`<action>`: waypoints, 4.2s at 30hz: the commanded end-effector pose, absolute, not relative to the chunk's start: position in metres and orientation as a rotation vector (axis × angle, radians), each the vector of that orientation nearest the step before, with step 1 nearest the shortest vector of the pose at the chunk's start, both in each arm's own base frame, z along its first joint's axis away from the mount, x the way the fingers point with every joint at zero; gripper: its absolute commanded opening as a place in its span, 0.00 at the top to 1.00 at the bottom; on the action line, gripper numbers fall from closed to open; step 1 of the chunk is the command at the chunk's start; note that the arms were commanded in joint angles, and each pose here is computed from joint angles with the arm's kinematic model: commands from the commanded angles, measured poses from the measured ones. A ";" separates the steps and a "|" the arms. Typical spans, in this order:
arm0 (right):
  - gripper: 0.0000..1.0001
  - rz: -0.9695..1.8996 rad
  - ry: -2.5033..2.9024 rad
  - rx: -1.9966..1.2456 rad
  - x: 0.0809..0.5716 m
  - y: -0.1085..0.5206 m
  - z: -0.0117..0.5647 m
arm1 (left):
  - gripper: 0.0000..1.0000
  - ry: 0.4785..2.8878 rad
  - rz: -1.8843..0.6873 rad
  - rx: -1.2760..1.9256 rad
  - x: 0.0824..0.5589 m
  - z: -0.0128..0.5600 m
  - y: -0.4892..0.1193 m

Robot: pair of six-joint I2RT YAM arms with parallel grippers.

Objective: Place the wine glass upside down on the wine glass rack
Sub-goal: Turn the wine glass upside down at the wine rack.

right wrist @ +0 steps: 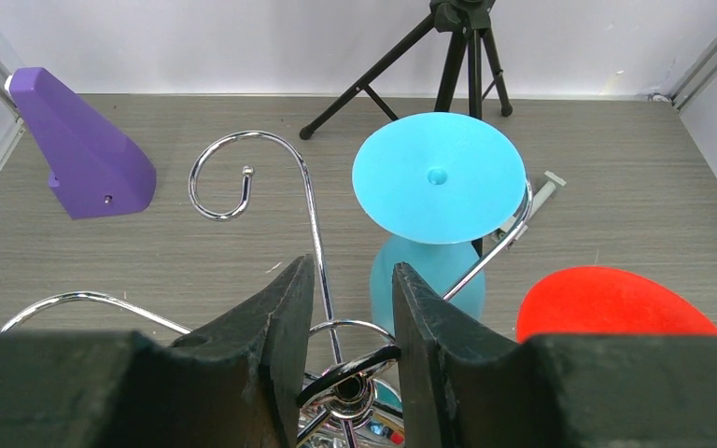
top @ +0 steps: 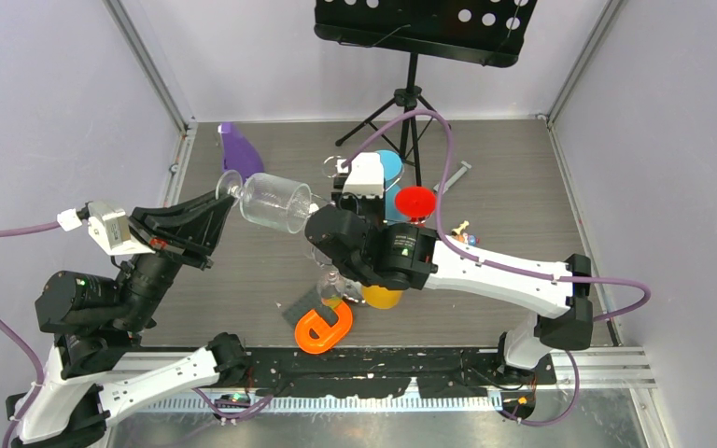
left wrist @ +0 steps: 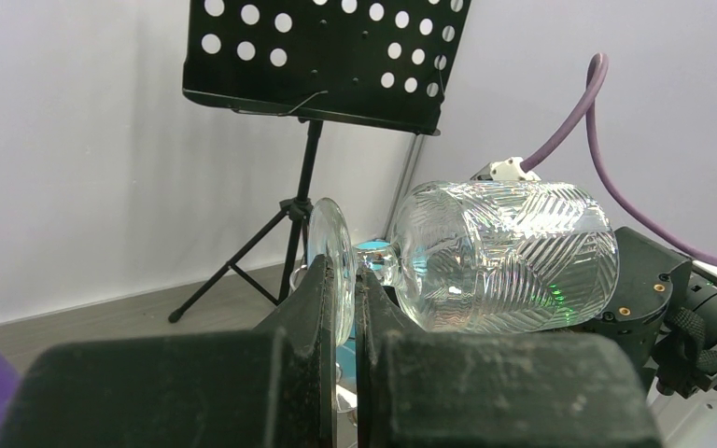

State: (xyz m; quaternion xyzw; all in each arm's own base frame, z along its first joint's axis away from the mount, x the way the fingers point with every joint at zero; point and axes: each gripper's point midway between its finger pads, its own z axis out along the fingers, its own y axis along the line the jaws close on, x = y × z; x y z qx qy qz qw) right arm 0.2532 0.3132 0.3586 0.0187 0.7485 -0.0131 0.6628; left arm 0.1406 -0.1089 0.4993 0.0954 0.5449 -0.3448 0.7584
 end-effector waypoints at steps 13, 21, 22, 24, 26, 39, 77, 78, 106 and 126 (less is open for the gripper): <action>0.94 -0.017 1.700 -0.176 0.251 0.330 0.344 | 1.00 1.111 -0.781 0.141 0.135 0.521 -0.095; 0.95 0.009 1.710 -0.295 0.249 0.339 0.332 | 1.00 1.122 -0.767 0.142 0.137 0.517 -0.094; 0.95 0.023 1.708 -0.294 0.250 0.338 0.333 | 1.00 1.125 -0.762 0.142 0.137 0.516 -0.094; 0.95 0.056 1.712 -0.307 0.250 0.337 0.332 | 1.00 1.129 -0.753 0.142 0.138 0.513 -0.093; 0.95 0.092 1.720 -0.341 0.249 0.338 0.325 | 1.00 1.133 -0.746 0.141 0.139 0.511 -0.094; 0.95 0.209 1.707 -0.525 0.249 0.340 0.320 | 1.00 1.138 -0.711 0.110 0.149 0.504 -0.095; 0.95 0.428 1.631 -1.028 0.249 0.352 0.317 | 1.00 1.053 -0.414 0.450 0.149 0.479 -0.103; 0.95 0.433 1.629 -1.032 0.249 0.353 0.317 | 1.00 1.053 -0.407 0.457 0.148 0.478 -0.102; 0.94 0.444 1.595 -1.163 0.250 0.360 0.311 | 1.00 0.960 -0.122 0.970 0.119 0.405 -0.088; 0.95 0.442 1.592 -1.193 0.245 0.355 0.307 | 1.00 0.595 0.223 1.269 0.149 0.405 -0.160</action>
